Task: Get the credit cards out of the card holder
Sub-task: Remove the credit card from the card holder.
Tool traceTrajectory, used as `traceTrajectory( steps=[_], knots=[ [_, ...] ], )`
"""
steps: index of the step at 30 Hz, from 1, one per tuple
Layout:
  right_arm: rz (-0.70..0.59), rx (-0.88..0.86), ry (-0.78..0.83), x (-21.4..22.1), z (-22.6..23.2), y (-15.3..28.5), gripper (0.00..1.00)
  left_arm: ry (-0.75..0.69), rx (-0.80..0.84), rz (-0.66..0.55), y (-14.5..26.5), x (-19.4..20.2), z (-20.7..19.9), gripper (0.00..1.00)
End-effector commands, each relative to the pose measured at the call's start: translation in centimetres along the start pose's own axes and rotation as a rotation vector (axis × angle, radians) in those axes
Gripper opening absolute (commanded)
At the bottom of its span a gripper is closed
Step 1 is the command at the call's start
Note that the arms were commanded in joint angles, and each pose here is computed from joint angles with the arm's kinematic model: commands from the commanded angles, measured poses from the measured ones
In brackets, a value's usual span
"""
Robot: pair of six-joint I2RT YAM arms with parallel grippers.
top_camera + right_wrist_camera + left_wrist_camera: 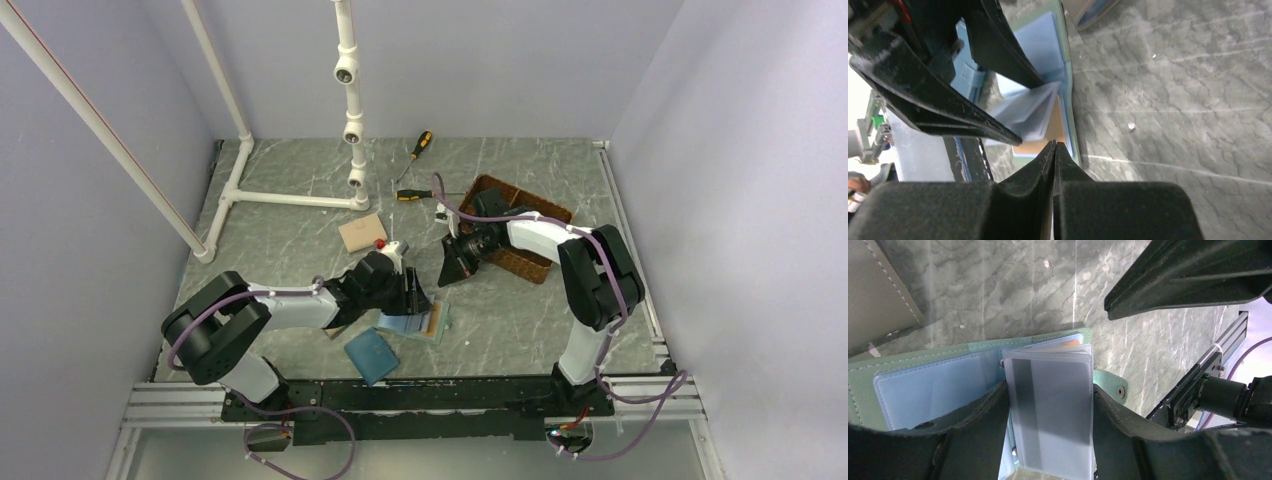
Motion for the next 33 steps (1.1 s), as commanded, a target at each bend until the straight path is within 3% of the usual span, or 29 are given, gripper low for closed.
traceTrajectory(
  steps=[1,18,33],
  knots=[
    [-0.092,-0.025,-0.043,-2.2,-0.1,-0.6,0.03,0.019,-0.006,0.081,-0.1,1.3,1.0,0.47],
    [0.048,-0.131,0.037,-1.8,0.8,-2.8,0.02,0.038,-0.001,0.088,0.0,1.2,1.3,0.50],
    [0.145,-0.136,0.056,-1.2,1.3,-4.6,0.02,0.058,0.036,0.082,0.8,1.1,1.3,0.63]
  ],
)
Point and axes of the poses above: each gripper's point midway between its finger pads, its own y axis back along the fingers, its own z axis along the line the jaws close on, x = y × z, the point moved 8 cm from there along y, back along the fingers, and after that the axes turned 11 degrees about y, right-handed, at the moved point
